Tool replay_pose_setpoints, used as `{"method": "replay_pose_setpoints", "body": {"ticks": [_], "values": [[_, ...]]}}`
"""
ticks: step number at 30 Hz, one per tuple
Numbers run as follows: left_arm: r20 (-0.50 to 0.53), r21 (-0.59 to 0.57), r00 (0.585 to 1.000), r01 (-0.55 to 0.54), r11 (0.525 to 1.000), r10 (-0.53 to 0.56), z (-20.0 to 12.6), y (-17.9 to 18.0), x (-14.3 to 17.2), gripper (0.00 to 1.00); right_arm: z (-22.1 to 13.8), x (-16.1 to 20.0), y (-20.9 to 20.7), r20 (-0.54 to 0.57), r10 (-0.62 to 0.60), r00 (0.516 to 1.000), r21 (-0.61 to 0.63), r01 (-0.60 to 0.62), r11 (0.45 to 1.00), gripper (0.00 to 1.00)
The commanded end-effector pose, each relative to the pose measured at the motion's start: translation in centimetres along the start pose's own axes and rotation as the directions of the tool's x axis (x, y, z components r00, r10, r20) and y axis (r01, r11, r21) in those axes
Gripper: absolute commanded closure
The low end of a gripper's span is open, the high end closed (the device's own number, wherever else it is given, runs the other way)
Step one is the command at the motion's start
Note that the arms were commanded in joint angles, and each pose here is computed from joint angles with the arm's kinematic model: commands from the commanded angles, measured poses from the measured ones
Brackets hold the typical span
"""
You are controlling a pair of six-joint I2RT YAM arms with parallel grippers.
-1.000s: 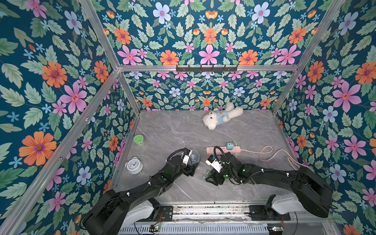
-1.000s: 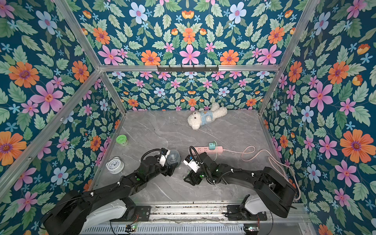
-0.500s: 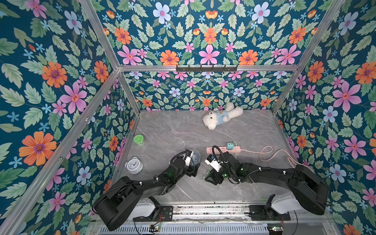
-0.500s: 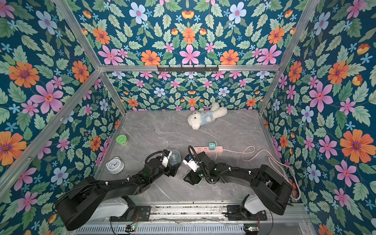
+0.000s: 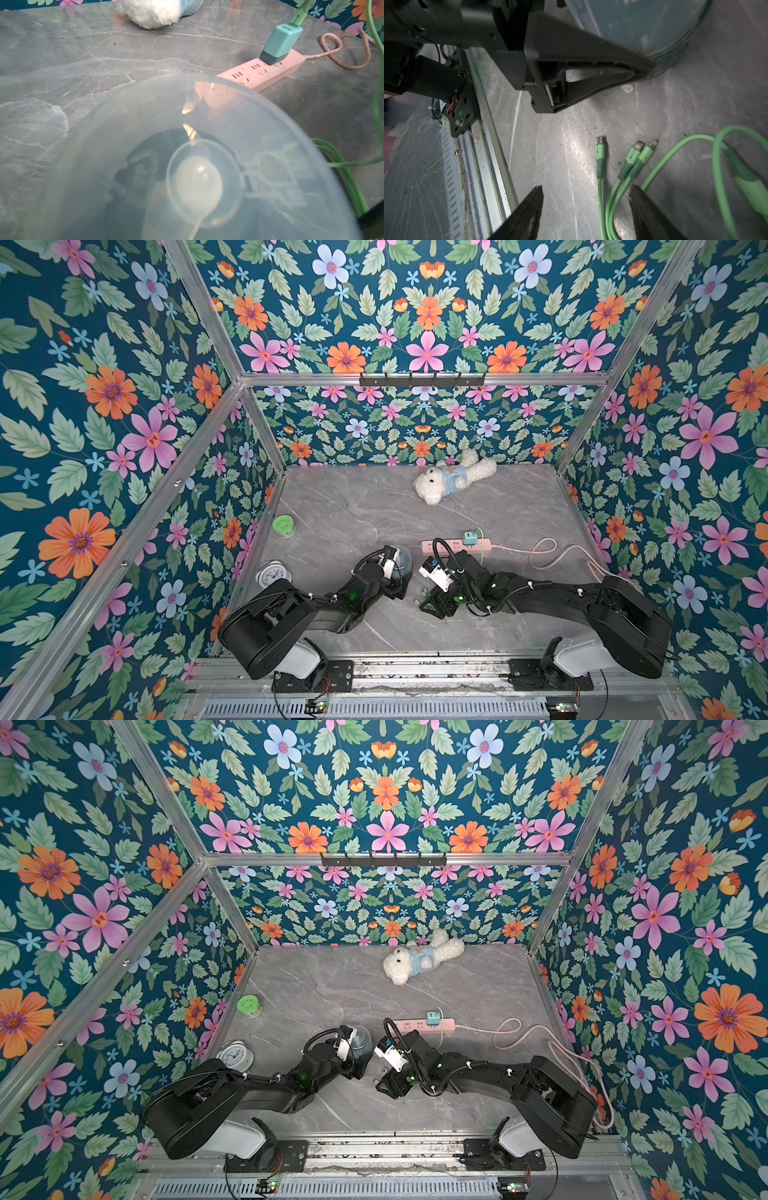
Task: Charge the cordless meat grinders
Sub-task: Pick up the cordless meat grinder at the center of the board, then pick up the charging cable from the center of the board.
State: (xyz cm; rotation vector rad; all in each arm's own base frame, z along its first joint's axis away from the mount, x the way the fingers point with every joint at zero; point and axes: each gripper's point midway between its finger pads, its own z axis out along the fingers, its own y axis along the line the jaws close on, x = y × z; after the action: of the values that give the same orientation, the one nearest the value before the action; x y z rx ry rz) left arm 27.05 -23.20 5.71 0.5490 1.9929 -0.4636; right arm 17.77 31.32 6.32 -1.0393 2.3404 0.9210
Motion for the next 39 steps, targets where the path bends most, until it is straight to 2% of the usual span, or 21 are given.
{"method": "replay_pose_setpoints", "body": {"ticks": [1, 5, 13, 20, 26, 39], "values": [[0.037, 0.022, 0.999, 0.004, 1.000, -0.005, 0.3, -0.5, -0.8, 0.12, 0.0, -0.2, 0.0, 0.001, -0.007, 1.000, 0.005, 0.007, 1.000, 0.32], [0.042, 0.031, 0.999, -0.006, 0.999, 0.005, 0.4, -0.7, -1.2, 0.17, -0.1, -0.1, -0.1, -0.003, -0.007, 1.000, 0.010, 0.007, 1.000, 0.33], [0.092, 0.030, 0.996, -0.007, 1.000, 0.005, -1.3, -0.6, -3.1, 0.19, 0.2, 0.8, -0.6, -0.019, 0.031, 0.999, 0.027, -0.030, 0.999, 0.37], [0.122, 0.101, 0.992, 0.018, 0.995, -0.031, -3.6, -0.8, -4.1, 0.20, 0.8, 0.0, 0.0, -0.019, 0.043, 0.999, -0.012, -0.043, 0.999, 0.50], [0.148, 0.106, 0.986, 0.064, 0.992, -0.079, -5.2, 0.3, -4.7, 0.20, 1.9, 0.9, -0.5, -0.068, 0.000, 0.998, 0.065, 0.005, 0.998, 0.56], [0.189, 0.140, 0.975, 0.091, 0.986, -0.116, -6.7, 0.7, -5.9, 0.19, 3.6, 3.4, -1.6, -0.223, -0.044, 0.974, 0.211, 0.092, 0.973, 0.58]]}}
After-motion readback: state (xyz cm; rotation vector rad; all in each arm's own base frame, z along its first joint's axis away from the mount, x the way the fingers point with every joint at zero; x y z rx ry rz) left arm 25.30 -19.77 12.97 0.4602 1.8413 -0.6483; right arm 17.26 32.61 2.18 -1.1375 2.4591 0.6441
